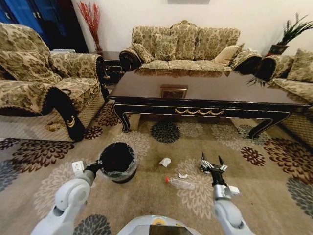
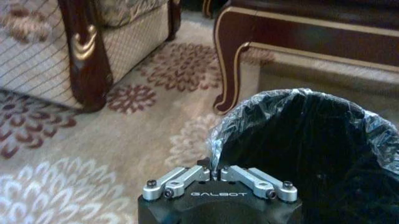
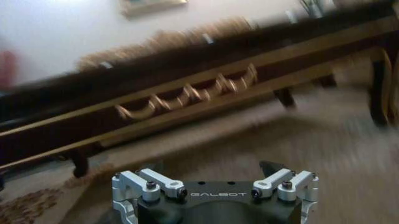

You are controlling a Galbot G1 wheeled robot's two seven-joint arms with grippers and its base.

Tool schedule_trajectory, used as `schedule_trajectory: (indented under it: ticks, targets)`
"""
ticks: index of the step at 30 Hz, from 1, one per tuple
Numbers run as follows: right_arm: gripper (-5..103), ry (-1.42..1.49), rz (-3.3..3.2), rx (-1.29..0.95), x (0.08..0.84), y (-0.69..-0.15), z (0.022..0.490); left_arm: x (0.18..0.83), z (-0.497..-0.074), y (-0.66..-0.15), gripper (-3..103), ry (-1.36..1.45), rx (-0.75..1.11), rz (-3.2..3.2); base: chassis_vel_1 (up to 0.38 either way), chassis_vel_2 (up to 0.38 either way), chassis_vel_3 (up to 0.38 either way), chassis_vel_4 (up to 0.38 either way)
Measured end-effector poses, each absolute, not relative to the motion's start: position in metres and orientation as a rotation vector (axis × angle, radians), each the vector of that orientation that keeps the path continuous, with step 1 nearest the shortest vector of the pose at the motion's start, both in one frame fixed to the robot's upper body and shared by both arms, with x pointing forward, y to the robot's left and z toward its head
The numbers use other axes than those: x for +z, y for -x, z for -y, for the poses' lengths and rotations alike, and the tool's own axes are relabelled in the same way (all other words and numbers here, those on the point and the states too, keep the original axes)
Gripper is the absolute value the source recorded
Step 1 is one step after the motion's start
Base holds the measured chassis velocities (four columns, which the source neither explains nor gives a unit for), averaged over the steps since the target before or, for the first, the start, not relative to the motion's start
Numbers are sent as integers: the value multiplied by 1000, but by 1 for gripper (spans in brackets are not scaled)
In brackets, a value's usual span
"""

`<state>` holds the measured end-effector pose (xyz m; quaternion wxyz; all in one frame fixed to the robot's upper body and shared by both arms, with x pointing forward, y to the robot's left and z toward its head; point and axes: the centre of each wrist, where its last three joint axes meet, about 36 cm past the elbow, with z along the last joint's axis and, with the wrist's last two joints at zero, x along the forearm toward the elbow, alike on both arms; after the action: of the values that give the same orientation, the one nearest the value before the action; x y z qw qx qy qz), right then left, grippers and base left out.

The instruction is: Move to the front of the table and pick up the trash from the floor, then place it into the trash bin.

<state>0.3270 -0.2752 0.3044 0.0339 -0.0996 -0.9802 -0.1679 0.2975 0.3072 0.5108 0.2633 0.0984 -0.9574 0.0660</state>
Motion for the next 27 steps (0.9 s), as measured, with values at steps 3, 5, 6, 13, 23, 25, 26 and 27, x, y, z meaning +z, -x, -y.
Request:
schedule_trajectory:
  ticks: [3, 5, 6, 13, 23, 25, 26, 27]
  targets:
    - [100, 403, 2879, -651, 295, -339, 264, 513, -307, -295, 4, -267, 178, 2595, 0, 0, 0, 0]
    - [100, 479, 2776, -695, 286, -350, 257, 514, -308, -293, 4, -273, 175, 2596, 0, 0, 0, 0]
    - [100, 479, 2776, -695, 286, -350, 257, 514, -308, -293, 4, -273, 175, 2596, 0, 0, 0, 0]
    - [100, 427, 2768, -406, 239, -386, 260, 523, -307, -284, 4, -276, 171, 2611, 0, 0, 0, 0]
    - [100, 45, 2840, 58, 162, -397, 312, 529, -302, -276, 4, -266, 199, 2610, 0, 0, 0, 0]
    - [100, 44, 2822, 78, 155, -397, 317, 529, -302, -276, 4, -268, 202, 2609, 0, 0, 0, 0]
    - [100, 54, 2809, 75, 150, -398, 319, 529, -302, -276, 4, -269, 204, 2609, 0, 0, 0, 0]
    - [100, 68, 2799, 66, 147, -399, 320, 529, -301, -276, 4, -269, 205, 2609, 0, 0, 0, 0]
